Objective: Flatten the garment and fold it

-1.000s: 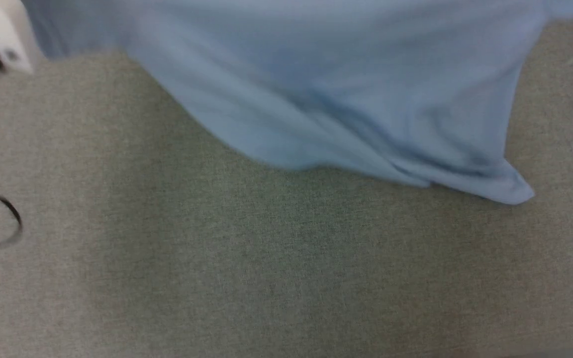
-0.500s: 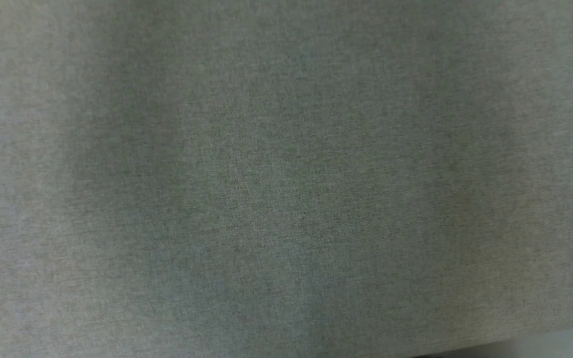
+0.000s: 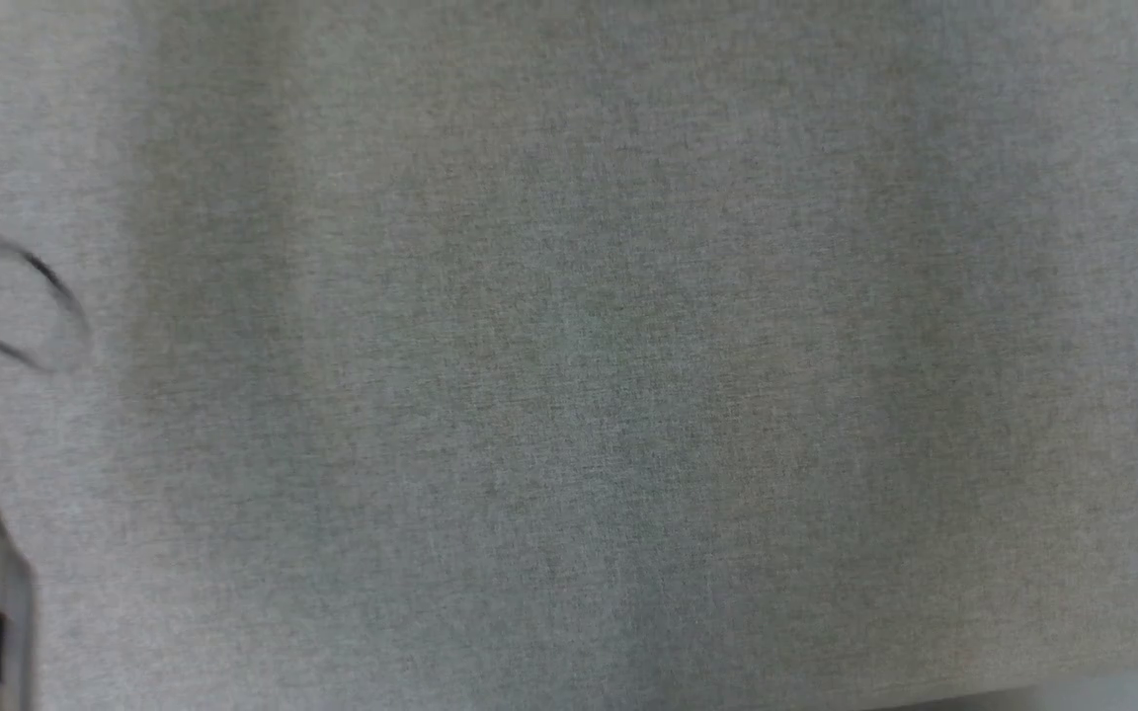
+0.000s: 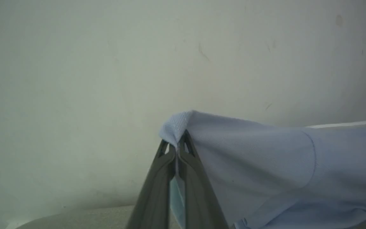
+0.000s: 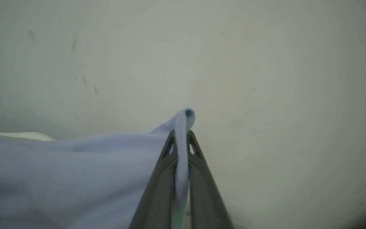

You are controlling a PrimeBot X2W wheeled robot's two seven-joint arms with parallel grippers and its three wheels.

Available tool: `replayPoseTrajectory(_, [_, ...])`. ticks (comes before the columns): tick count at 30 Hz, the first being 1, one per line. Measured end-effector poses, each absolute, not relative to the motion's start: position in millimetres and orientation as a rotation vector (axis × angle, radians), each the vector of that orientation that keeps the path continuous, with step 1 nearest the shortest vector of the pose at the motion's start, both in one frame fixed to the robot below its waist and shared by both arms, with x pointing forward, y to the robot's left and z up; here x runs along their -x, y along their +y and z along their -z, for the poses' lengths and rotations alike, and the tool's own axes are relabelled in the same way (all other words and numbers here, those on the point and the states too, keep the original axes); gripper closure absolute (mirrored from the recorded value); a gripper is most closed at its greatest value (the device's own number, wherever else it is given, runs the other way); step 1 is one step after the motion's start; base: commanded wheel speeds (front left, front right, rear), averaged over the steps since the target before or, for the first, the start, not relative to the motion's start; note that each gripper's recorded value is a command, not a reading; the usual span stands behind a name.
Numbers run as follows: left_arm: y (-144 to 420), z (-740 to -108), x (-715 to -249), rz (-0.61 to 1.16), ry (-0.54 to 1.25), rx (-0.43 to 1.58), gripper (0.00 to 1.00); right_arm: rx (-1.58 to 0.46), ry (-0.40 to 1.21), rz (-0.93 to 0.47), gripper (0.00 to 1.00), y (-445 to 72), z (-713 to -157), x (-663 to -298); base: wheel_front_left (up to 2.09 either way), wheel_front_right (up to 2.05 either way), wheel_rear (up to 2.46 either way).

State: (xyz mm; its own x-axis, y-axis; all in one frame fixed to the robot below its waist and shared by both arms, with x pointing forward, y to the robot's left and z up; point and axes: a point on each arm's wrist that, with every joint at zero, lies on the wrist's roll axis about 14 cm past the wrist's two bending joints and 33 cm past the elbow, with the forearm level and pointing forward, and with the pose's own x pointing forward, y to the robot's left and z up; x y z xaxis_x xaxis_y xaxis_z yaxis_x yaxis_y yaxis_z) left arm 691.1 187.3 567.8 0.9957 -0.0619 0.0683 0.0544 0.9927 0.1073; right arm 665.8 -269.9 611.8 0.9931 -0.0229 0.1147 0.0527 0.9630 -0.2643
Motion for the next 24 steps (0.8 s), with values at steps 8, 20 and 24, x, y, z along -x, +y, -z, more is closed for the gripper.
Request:
replayPoseTrajectory(8, [172, -467, -600, 0.123, 0.308, 0.105, 1.0, 0.103, 0.113, -0.009, 1.0, -271, -513, -588, 0.0, 0.0, 0.0])
replayPoseTrajectory(20, [174, -459, -438, 0.06, 0.456, 0.305, 1.0, -0.004, 0.269, 0.083, 1.0, -289, -478, -453, 0.0, 0.0, 0.0])
replayPoseTrajectory(24, [179, -449, -390, 0.001, 0.513, 0.35, 1.0, -0.047, 0.36, 0.152, 1.0, -292, -460, -409, 0.0, 0.0, 0.0])
